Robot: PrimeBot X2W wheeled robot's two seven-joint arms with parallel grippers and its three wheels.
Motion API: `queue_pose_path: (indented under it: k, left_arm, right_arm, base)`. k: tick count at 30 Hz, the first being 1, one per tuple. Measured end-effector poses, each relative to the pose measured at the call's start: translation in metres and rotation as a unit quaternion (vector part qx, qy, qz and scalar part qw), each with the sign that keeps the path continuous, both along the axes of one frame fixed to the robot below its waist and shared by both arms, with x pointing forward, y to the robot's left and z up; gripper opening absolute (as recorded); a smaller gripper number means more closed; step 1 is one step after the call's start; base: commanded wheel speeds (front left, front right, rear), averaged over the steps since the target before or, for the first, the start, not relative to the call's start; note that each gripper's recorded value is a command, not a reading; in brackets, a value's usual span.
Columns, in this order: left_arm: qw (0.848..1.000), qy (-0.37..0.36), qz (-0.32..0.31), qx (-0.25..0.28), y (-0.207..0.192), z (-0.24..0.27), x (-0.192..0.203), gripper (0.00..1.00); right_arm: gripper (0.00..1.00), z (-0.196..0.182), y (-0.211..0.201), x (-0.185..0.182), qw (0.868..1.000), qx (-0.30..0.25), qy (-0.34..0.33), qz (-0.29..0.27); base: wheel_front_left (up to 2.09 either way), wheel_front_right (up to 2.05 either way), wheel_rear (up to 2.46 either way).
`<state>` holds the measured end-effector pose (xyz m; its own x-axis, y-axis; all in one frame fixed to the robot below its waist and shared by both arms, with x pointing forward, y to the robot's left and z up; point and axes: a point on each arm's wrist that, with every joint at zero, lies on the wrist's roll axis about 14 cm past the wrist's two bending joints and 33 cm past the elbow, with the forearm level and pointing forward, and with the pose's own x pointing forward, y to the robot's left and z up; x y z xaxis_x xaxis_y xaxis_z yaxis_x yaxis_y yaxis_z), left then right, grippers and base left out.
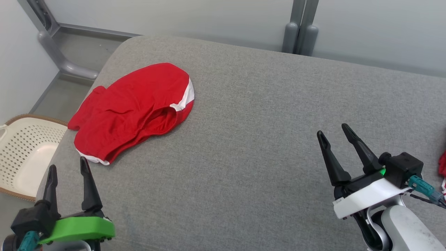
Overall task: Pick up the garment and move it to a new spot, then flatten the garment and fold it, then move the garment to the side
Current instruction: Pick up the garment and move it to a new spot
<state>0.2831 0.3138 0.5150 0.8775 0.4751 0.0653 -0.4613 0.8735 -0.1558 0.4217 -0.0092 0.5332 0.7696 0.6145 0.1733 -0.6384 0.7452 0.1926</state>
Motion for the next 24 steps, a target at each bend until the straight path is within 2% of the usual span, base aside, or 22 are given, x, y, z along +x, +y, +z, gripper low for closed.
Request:
queue_pose_path:
  k: [6, 15, 21, 24]
  left_arm:
    - [0.999, 0.021, -0.029, -0.002, 0.011, 0.011, 0.035, 1.0]
    - [0.992, 0.085, -0.084, -0.049, 0.028, 0.014, 0.117, 1.0]
    - [0.978, 0.152, -0.109, -0.088, 0.028, -0.019, 0.163, 1.0]
    - [0.966, 0.2, -0.117, -0.112, 0.023, -0.049, 0.178, 1.0]
  right_arm:
    - [1.0, -0.001, -0.01, 0.01, 1.0, 0.001, -0.003, -0.012]
    - [1.0, 0.012, -0.034, 0.041, 0.999, -0.001, -0.034, -0.036]
    - [1.0, 0.016, -0.054, 0.058, 0.997, 0.002, -0.044, -0.061]
    - [1.0, 0.016, -0.065, 0.065, 0.996, 0.004, -0.047, -0.076]
  base:
    - [0.0, 0.0, 0.0]
    - [0.0, 0.0, 0.0]
    - [0.0, 0.0, 0.0]
    - [0.0, 0.0, 0.0]
